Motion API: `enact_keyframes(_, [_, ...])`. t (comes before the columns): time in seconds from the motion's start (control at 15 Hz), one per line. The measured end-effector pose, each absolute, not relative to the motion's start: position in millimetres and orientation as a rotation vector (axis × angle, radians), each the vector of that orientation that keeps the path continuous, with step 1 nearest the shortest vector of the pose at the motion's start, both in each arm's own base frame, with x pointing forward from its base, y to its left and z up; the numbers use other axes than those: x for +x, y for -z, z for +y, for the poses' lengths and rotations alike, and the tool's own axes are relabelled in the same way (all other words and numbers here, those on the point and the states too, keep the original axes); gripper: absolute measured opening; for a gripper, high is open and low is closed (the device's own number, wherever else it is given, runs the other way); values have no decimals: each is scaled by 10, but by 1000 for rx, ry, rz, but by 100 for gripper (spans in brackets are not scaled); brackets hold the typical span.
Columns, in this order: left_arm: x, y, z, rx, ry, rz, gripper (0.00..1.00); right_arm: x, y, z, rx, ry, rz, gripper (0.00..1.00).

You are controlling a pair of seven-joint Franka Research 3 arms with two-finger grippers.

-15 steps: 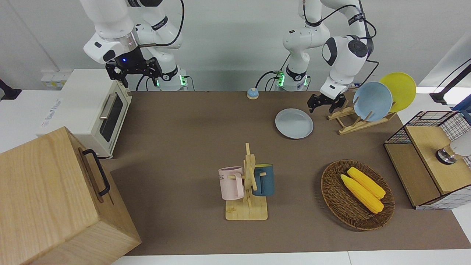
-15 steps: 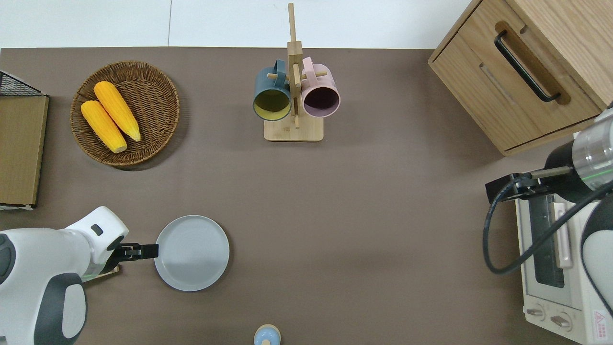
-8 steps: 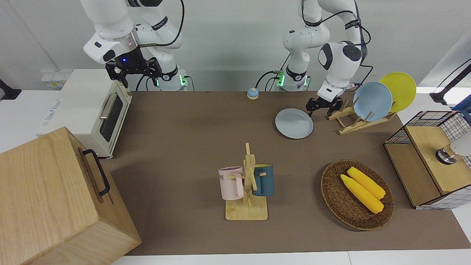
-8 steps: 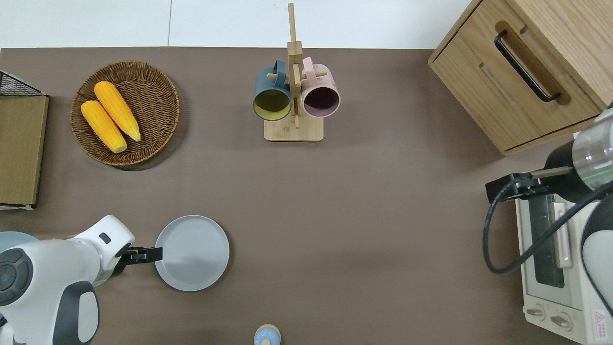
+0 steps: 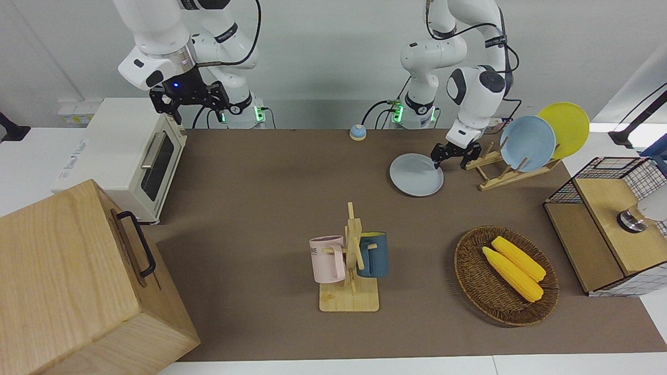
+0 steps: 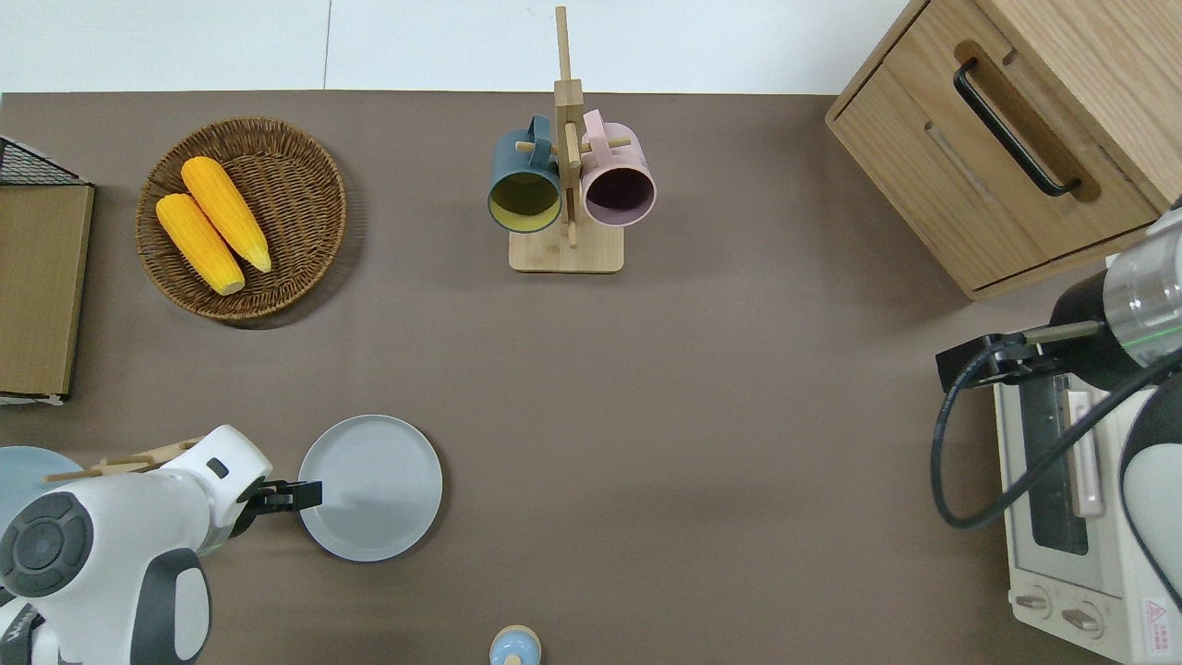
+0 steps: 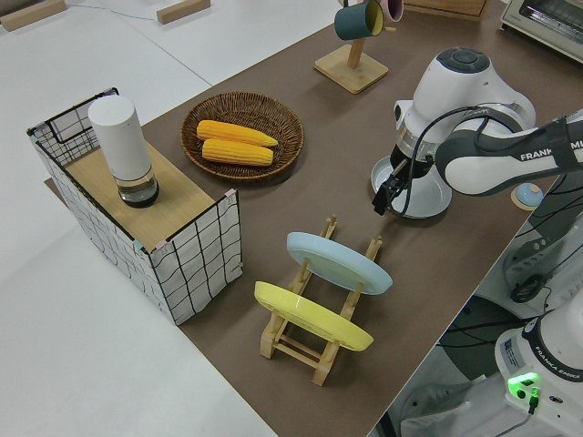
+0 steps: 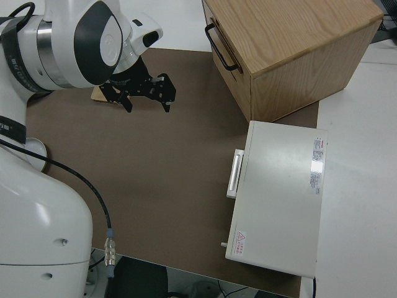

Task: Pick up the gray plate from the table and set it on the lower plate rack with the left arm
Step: 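Lower the left gripper to the gray plate's rim nearest it and grasp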

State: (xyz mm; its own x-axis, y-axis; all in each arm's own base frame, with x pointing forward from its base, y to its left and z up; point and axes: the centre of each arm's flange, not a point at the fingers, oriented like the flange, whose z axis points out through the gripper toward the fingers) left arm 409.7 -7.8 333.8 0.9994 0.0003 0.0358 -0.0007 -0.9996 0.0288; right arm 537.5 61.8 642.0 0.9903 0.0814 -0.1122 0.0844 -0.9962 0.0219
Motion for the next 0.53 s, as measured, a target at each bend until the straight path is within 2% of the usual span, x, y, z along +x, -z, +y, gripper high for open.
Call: enact_keyframes(0.53, [4107,-3092,-141,3105,-19,48,100,5375,-6421,618,3108,173,129,99])
